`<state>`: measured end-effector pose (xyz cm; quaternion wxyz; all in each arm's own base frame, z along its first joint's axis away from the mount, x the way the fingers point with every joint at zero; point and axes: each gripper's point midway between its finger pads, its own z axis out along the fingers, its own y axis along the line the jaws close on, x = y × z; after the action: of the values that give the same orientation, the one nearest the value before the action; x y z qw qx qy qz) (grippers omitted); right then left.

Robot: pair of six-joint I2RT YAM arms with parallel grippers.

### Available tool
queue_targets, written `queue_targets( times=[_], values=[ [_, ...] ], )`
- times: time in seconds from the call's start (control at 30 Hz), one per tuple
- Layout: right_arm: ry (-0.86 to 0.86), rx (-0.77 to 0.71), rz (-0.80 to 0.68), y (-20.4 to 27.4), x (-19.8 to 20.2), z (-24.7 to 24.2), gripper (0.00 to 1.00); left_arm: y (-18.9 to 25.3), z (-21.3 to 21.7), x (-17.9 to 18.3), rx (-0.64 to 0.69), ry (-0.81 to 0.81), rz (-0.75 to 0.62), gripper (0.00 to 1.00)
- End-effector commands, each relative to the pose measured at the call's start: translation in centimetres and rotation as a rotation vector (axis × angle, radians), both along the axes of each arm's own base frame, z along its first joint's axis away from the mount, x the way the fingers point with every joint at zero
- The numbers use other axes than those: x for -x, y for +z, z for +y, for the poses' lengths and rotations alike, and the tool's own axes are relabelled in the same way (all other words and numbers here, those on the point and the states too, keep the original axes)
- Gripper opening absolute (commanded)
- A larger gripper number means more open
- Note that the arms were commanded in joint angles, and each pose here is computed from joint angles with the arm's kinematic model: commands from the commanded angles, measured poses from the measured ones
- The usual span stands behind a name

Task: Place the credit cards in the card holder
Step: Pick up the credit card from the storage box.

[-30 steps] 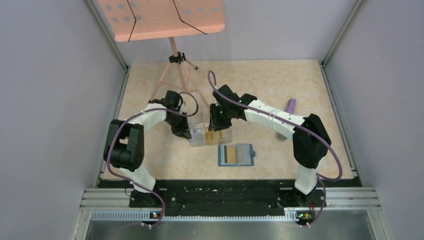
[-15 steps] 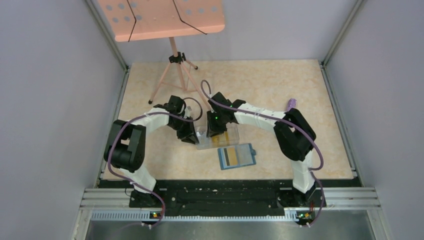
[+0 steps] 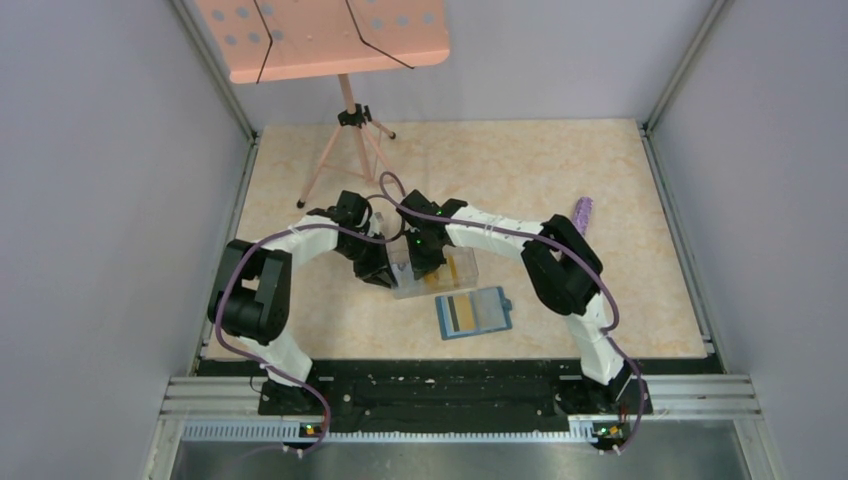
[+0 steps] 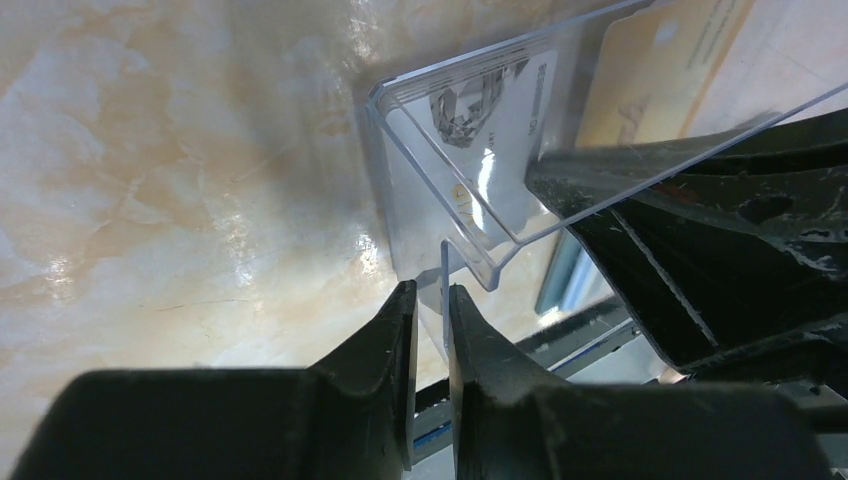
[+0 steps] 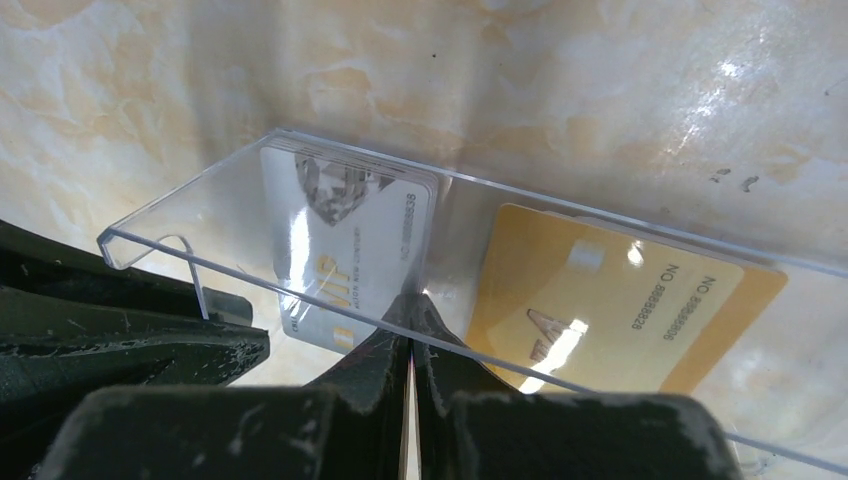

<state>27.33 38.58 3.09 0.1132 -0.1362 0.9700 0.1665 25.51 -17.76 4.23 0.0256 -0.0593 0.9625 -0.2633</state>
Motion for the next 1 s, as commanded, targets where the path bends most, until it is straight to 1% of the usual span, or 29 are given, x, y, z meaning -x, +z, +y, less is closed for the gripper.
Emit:
queue_targets(
  times=[0.0,0.27,0.3,0.33,0.37,0.4,0.43,0.5,0.53,0.7,0.73,0.8,0.97],
  values=[
    [0.002,0.082,-0.046,0.4,-0.1,-1.6,0.0,0.4,-0.1,-0.6,0.004,-0.017,-0.04,0.13],
    [0.0,0.145,-0.047,-0.4,0.7,-3.7,0.01,0.3,-0.1,-0.6,0.003,-0.016,-0.036,0.12],
    [0.008,0.132,-0.046,-0.3,0.9,-3.6,0.07,0.3,-0.1,-0.6,0.003,-0.017,-0.037,0.12],
    [0.029,0.1,-0.044,-0.1,1.0,-3.1,0.18,0.3,-0.1,-0.6,0.005,-0.016,-0.037,0.12],
    [0.042,0.065,-0.035,0.0,1.3,-2.5,0.27,0.3,-0.2,-0.6,0.007,-0.017,-0.036,0.11],
    [0.044,0.045,-0.027,-0.1,1.6,-2.3,0.34,0.3,-0.3,-0.6,0.012,-0.019,-0.036,0.11],
    [0.051,0.014,-0.023,0.0,1.8,-1.9,0.39,0.3,-0.3,-0.6,0.015,-0.02,-0.033,0.11],
    [0.051,-0.027,-0.018,0.1,2.0,-1.3,0.44,0.3,-0.3,-0.6,0.015,-0.02,-0.034,0.11],
    [0.044,-0.024,-0.018,0.0,1.9,-1.3,0.44,0.3,-0.3,-0.6,0.015,-0.021,-0.033,0.11],
    [0.0,0.128,-0.01,-1.0,1.7,-4.0,0.43,0.4,-0.4,-0.5,0.019,-0.024,-0.033,0.11],
    [-0.016,0.156,-0.025,-1.1,1.4,-4.6,0.45,0.5,-0.4,-0.5,0.021,-0.025,-0.032,0.11],
    [-0.031,0.166,-0.027,-1.0,1.2,-5.0,0.52,0.5,-0.4,-0.5,0.024,-0.025,-0.034,0.11],
    [-0.038,0.116,-0.027,-0.2,1.0,-4.2,0.67,0.7,-0.5,-0.6,0.029,-0.028,-0.036,0.11]
  ],
)
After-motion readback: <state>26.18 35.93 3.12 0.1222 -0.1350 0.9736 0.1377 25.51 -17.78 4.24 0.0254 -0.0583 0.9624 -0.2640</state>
